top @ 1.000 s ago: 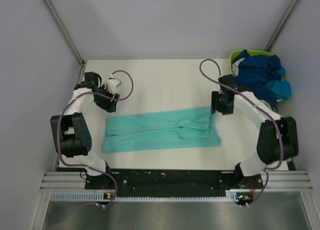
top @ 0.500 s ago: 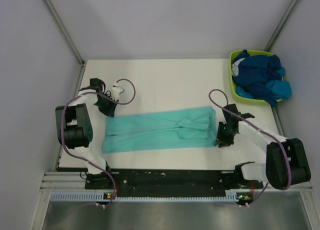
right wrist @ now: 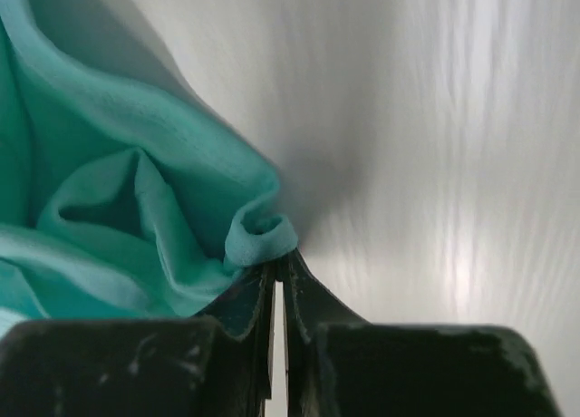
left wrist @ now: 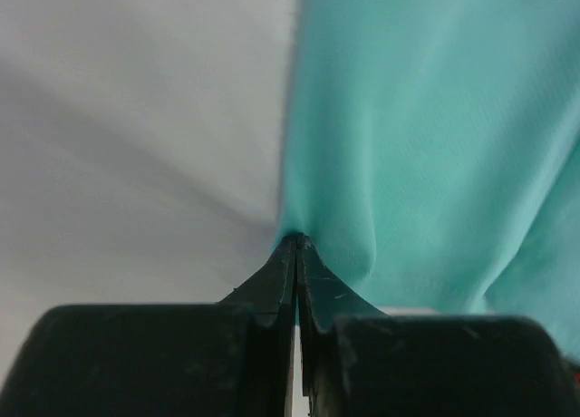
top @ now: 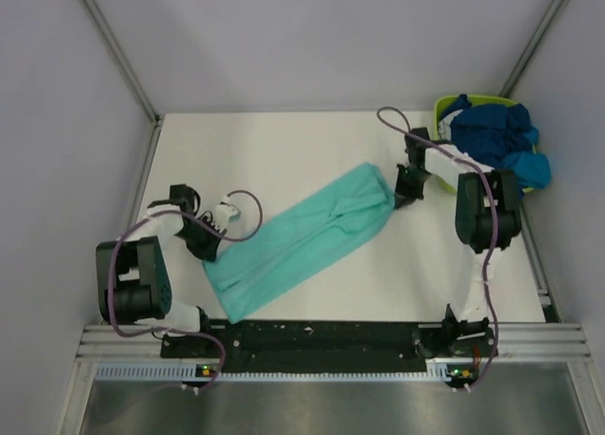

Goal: Fold and stack the t-shirts
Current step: Rotate the tshirt 90 degrees

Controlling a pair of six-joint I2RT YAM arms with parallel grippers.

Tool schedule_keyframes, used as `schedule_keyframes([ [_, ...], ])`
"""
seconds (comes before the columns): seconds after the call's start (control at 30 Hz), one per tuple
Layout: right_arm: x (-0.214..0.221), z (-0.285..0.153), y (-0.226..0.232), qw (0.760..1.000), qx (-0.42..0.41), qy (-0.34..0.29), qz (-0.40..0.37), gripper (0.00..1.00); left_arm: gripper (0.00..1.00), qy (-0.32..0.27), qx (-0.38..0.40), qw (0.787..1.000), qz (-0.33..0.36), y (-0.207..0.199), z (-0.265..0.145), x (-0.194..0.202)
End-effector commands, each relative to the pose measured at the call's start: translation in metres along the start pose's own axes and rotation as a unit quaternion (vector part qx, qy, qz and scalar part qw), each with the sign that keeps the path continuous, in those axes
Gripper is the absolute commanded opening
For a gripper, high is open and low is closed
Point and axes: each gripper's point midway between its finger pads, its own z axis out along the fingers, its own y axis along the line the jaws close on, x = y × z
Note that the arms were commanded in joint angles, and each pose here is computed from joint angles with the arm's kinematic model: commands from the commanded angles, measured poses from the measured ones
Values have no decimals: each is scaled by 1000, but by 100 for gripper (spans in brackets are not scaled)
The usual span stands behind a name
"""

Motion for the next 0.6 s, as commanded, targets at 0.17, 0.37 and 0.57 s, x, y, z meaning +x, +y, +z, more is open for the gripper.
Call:
schedule_keyframes([
  [0.17, -207, 13, 87, 980, -88, -156, -84, 7, 27, -21, 168, 967, 192, -146, -7, 12],
  [0.37, -250, -28, 121, 960, -141, -226, -90, 32, 52, -54, 191, 953, 227, -162, -41, -14],
  [0.57, -227, -55, 111, 961, -134, -226, -84, 46, 61, -10, 125, 964, 234, -132, -29, -7],
])
